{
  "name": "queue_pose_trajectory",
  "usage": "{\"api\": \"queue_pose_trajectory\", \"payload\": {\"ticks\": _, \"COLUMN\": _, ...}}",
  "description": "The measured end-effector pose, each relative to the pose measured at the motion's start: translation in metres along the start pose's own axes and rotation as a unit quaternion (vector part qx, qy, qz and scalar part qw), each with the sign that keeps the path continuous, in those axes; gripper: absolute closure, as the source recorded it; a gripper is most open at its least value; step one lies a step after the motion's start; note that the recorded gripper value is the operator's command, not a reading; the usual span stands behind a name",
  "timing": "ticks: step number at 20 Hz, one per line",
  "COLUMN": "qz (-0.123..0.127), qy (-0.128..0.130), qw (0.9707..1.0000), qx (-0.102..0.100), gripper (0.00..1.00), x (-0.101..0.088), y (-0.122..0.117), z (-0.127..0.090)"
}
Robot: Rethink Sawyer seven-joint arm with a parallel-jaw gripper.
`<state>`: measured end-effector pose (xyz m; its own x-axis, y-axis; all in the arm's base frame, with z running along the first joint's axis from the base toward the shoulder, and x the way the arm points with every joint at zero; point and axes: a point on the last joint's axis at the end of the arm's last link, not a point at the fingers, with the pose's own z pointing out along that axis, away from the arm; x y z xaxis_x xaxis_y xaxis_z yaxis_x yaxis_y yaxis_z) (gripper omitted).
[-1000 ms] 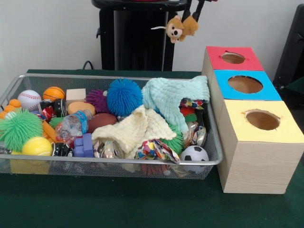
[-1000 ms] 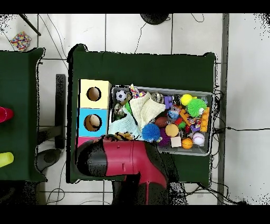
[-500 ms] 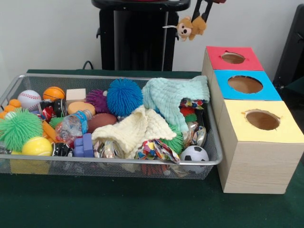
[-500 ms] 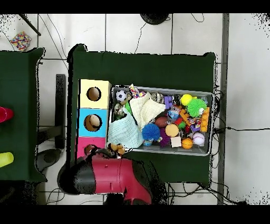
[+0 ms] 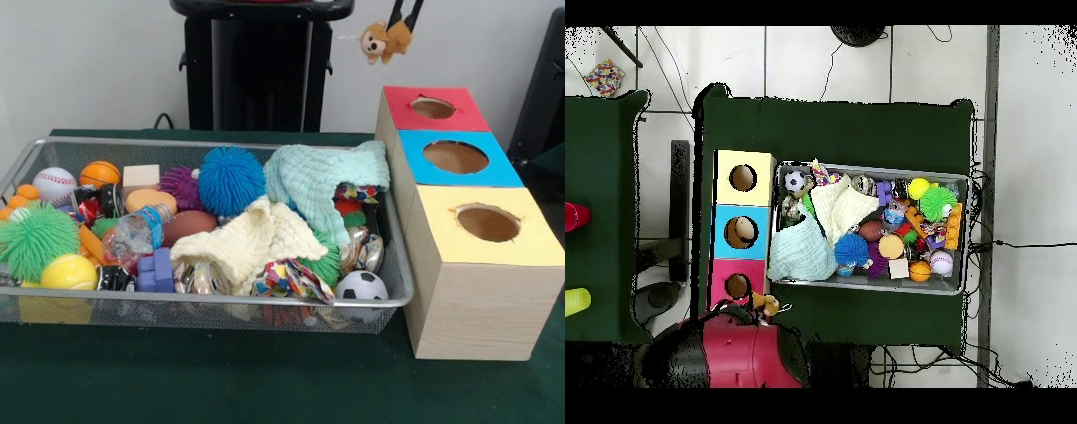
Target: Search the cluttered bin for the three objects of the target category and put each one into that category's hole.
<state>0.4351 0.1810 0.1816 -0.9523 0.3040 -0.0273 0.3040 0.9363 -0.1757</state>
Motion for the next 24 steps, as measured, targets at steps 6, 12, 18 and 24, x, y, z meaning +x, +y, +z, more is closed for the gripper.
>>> {"api": "queue_pose_trajectory", "payload": {"ticks": 6, "qz": 0.027, "qy": -0.003, "qw": 0.9996, "qx": -0.006, "gripper": 1.0, "x": 0.016, "y": 0.022, "z": -0.001}}
{"api": "queue_pose_trajectory", "payload": {"ticks": 12, "qz": 0.068, "qy": -0.017, "qw": 0.9972, "qx": -0.024, "gripper": 1.0, "x": 0.02, "y": 0.038, "z": 0.017}}
{"api": "queue_pose_trajectory", "payload": {"ticks": 18, "qz": 0.094, "qy": -0.043, "qw": 0.9941, "qx": -0.035, "gripper": 1.0, "x": 0.022, "y": 0.04, "z": 0.049}}
{"api": "queue_pose_trajectory", "payload": {"ticks": 24, "qz": 0.101, "qy": -0.054, "qw": 0.9928, "qx": -0.035, "gripper": 1.0, "x": 0.024, "y": 0.045, "z": 0.072}}
